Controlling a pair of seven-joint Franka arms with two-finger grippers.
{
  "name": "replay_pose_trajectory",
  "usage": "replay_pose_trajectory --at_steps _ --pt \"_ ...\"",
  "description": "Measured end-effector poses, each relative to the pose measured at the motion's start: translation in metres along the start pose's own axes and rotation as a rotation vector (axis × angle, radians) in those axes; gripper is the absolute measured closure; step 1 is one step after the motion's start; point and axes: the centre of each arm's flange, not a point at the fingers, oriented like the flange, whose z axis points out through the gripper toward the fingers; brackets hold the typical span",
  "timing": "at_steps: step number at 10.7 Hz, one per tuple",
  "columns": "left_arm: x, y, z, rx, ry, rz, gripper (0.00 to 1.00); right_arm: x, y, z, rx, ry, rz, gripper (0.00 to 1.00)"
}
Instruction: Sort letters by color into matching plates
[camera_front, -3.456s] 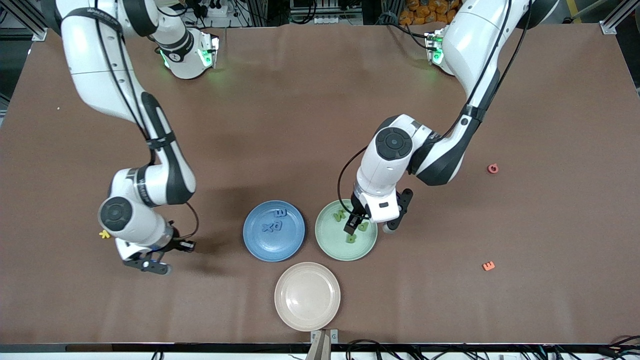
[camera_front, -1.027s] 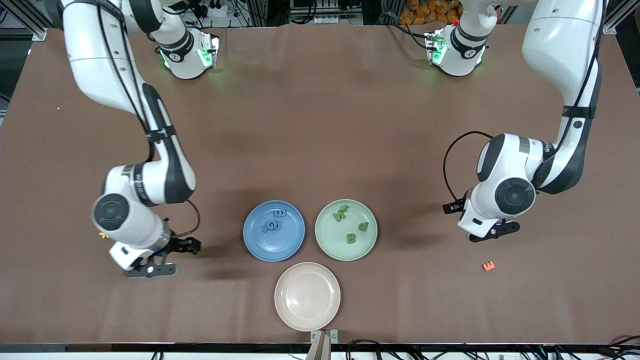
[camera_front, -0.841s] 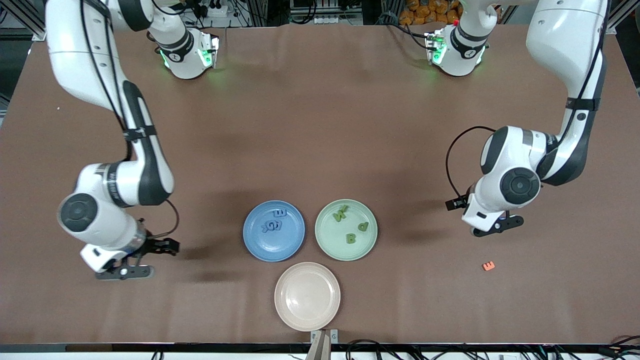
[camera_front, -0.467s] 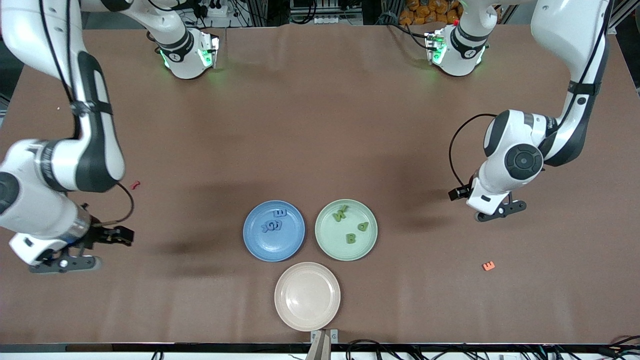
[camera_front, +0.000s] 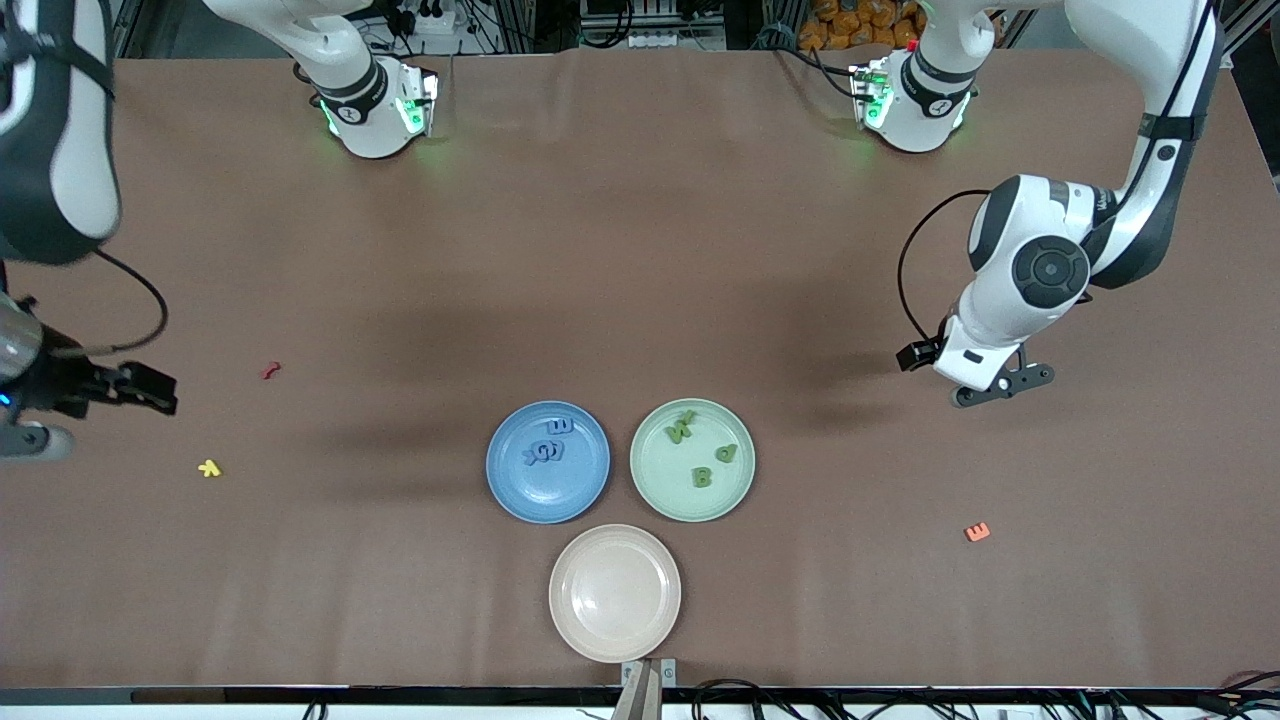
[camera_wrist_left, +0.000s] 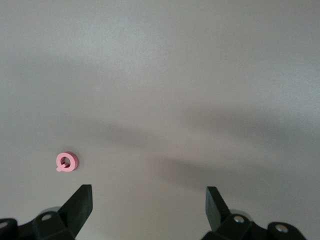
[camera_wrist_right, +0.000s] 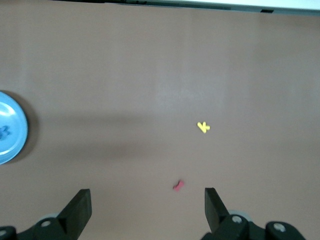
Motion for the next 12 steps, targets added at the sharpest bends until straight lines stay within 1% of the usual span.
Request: replay_pose_trajectory --at_steps 1,2,3,4,5,7,8,10,12 --pt "-0.005 -0.010 0.002 -0.005 0.009 -0.006 0.00 -0.020 0.001 -0.037 0.012 0.002 0.025 0.00" --pt "-0.007 -0.019 0.003 -0.010 0.015 0.006 0.00 -0.033 0.000 -0.058 0.019 -0.001 0.031 0.00" --pt "-0.009 -0.028 0.005 -0.023 0.016 0.016 0.00 -0.048 -0.002 -0.076 0.028 -0.023 0.029 0.00" --pt "-0.011 -0.034 0.005 -0.035 0.015 0.024 0.00 -0.061 -0.007 -0.087 0.036 -0.055 0.022 0.00" --pt "-0.013 -0.038 0.003 -0.040 0.016 0.031 0.00 -0.069 -0.011 -0.095 0.040 -0.072 0.020 0.00" --pt "-0.019 -0.041 0.002 -0.037 0.016 0.033 0.00 -0.070 -0.016 -0.099 0.040 -0.061 0.031 0.00" --pt "-0.023 -0.041 0.002 -0.036 0.015 0.036 0.00 -0.066 -0.017 -0.092 0.039 -0.053 0.045 0.00" --pt "-0.032 -0.039 0.003 -0.033 0.010 0.043 0.00 -0.062 -0.019 -0.071 0.038 -0.066 0.060 0.00" --pt "-0.043 -0.037 -0.001 -0.042 0.008 0.042 0.00 -0.063 -0.018 -0.067 0.038 -0.072 0.063 0.00"
